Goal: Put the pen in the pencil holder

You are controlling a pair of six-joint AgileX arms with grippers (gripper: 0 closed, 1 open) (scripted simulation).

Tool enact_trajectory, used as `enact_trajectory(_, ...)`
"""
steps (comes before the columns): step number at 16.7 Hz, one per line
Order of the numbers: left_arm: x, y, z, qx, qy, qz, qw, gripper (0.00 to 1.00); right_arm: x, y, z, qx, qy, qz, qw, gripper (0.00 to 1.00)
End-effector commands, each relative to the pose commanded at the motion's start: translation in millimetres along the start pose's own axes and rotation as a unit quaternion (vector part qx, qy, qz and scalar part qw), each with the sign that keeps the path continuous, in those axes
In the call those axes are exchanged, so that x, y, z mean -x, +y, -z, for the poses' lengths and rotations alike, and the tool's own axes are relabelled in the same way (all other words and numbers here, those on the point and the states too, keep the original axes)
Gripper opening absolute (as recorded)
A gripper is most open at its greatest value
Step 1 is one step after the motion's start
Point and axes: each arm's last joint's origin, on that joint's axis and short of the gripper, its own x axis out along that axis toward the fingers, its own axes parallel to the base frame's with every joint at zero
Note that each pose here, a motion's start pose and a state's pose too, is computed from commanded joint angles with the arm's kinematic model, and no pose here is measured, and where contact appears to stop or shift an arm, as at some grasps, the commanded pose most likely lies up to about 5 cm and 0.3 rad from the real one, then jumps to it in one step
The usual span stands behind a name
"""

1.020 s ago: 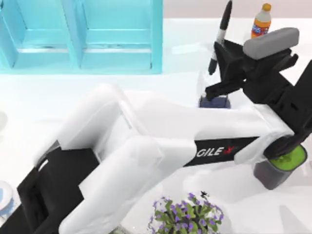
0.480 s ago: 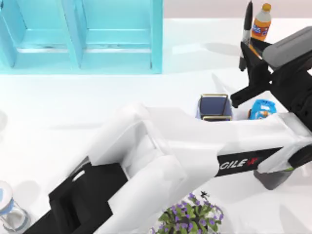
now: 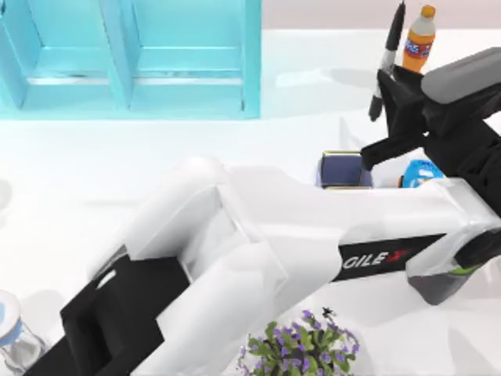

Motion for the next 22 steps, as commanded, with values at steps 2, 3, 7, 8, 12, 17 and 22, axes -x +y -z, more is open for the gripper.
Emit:
enact_trajectory(2,0.1,2.2,-1.1,-0.006,-0.001,-0.004,1.0,0.0,0.0,0.0,0.0,0.0,0.0,0.0,1.0,1.0)
enact_trajectory(3,0.1,2.2,-1.1,-0.006,-0.001,-0.004,1.0,0.0,0.0,0.0,0.0,0.0,0.0,0.0,1.0,1.0)
enact_trajectory(7,0.1,2.2,-1.1,-0.006,-0.001,-0.004,1.0,0.23,0.0,0.0,0.0,0.0,0.0,0.0,1.0,1.0)
enact_trajectory(8,0.1,2.2,-1.1,-0.006,-0.001,-0.004,1.0,0.3,0.0,0.0,0.0,0.0,0.0,0.0,1.0,1.0)
enact_trajectory(12,0.1,2.2,-1.1,-0.006,-0.001,-0.004,1.0,0.6,0.0,0.0,0.0,0.0,0.0,0.0,1.0,1.0)
enact_trajectory(17,0.1,2.2,-1.1,-0.006,-0.001,-0.004,1.0,0.98,0.0,0.0,0.0,0.0,0.0,0.0,1.0,1.0)
enact_trajectory(22,0.1,2.2,-1.1,-0.006,-0.001,-0.004,1.0,1.0,0.0,0.0,0.0,0.0,0.0,0.0,1.0,1.0)
